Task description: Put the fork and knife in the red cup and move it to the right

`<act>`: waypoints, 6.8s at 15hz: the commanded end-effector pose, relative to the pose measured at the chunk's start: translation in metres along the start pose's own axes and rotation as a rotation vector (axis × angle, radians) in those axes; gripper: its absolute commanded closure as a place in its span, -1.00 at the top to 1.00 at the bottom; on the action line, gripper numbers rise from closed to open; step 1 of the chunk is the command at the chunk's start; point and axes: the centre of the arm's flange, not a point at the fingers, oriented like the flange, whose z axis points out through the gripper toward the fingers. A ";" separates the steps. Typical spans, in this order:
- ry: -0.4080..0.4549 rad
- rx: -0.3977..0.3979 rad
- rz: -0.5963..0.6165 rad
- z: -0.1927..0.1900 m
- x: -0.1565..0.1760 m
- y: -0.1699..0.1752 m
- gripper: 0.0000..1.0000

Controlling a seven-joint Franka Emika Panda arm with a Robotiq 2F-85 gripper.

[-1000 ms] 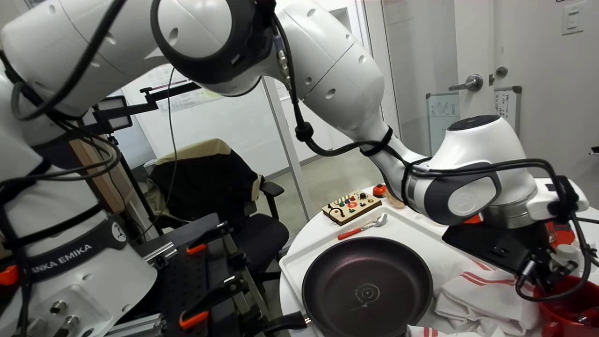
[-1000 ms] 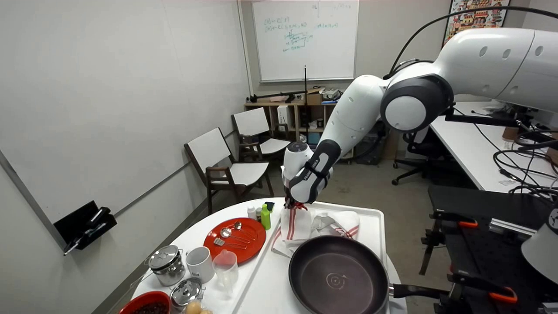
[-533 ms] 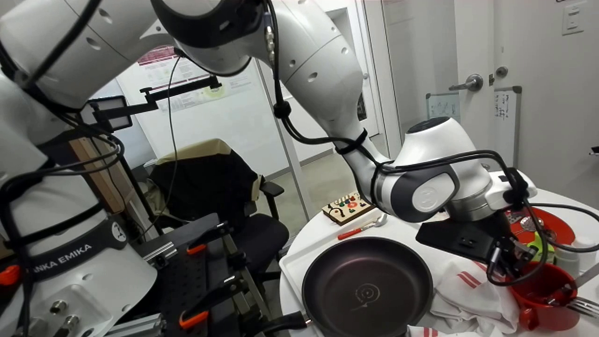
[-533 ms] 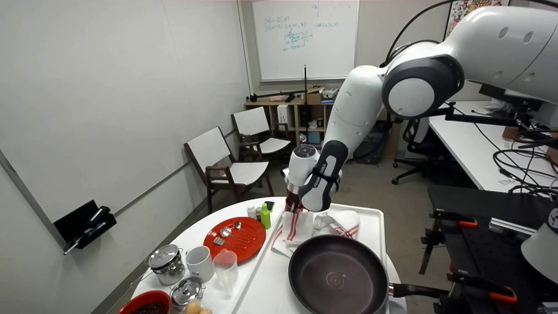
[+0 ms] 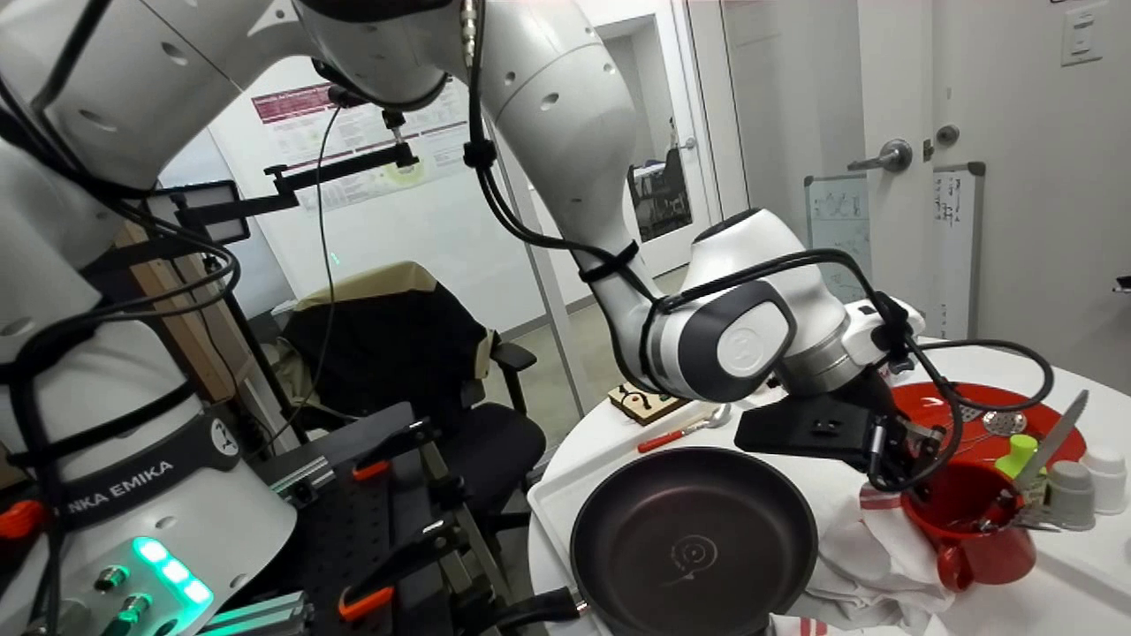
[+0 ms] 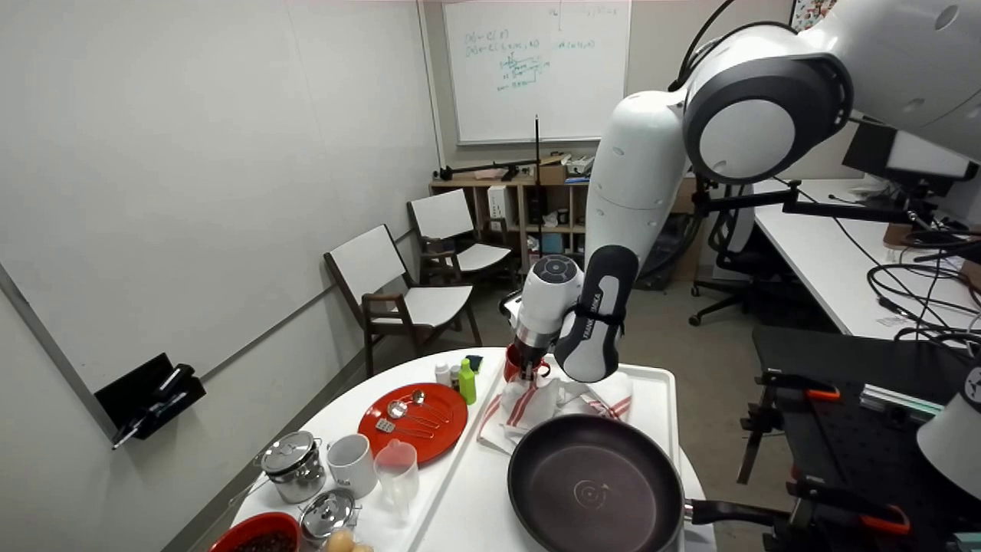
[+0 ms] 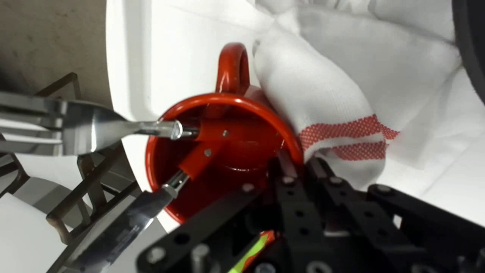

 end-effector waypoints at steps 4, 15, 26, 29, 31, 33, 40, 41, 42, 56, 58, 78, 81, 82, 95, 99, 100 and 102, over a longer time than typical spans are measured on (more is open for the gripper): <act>0.024 -0.044 -0.211 -0.044 -0.010 -0.041 -0.96; 0.071 -0.089 -0.528 -0.065 -0.007 -0.079 -0.96; 0.098 -0.033 -0.856 -0.075 0.003 -0.102 -0.96; 0.109 -0.032 -0.962 -0.078 0.003 -0.113 -0.96; 0.119 -0.030 -1.033 -0.079 0.002 -0.121 -0.96; 0.136 -0.029 -1.106 -0.081 0.001 -0.131 -0.96; 0.190 -0.014 -1.352 -0.090 0.001 -0.161 -0.96; 0.196 -0.010 -1.392 -0.091 0.003 -0.164 -0.96; 0.200 -0.006 -1.425 -0.093 0.004 -0.168 -0.96; 0.288 0.072 -1.798 -0.096 0.002 -0.212 -0.96; 0.303 0.086 -1.828 -0.095 0.003 -0.214 -0.96; 0.260 0.161 -1.738 -0.088 0.026 -0.232 -0.96; 0.229 0.144 -1.721 -0.087 0.032 -0.239 -0.96; 0.224 0.142 -1.719 -0.087 0.033 -0.240 -0.96; 0.198 0.116 -1.684 -0.089 0.034 -0.229 0.62; 0.200 0.119 -1.684 -0.089 0.033 -0.230 0.98; 0.200 0.119 -1.684 -0.089 0.033 -0.230 0.98; 0.200 0.119 -1.684 -0.090 0.033 -0.230 0.98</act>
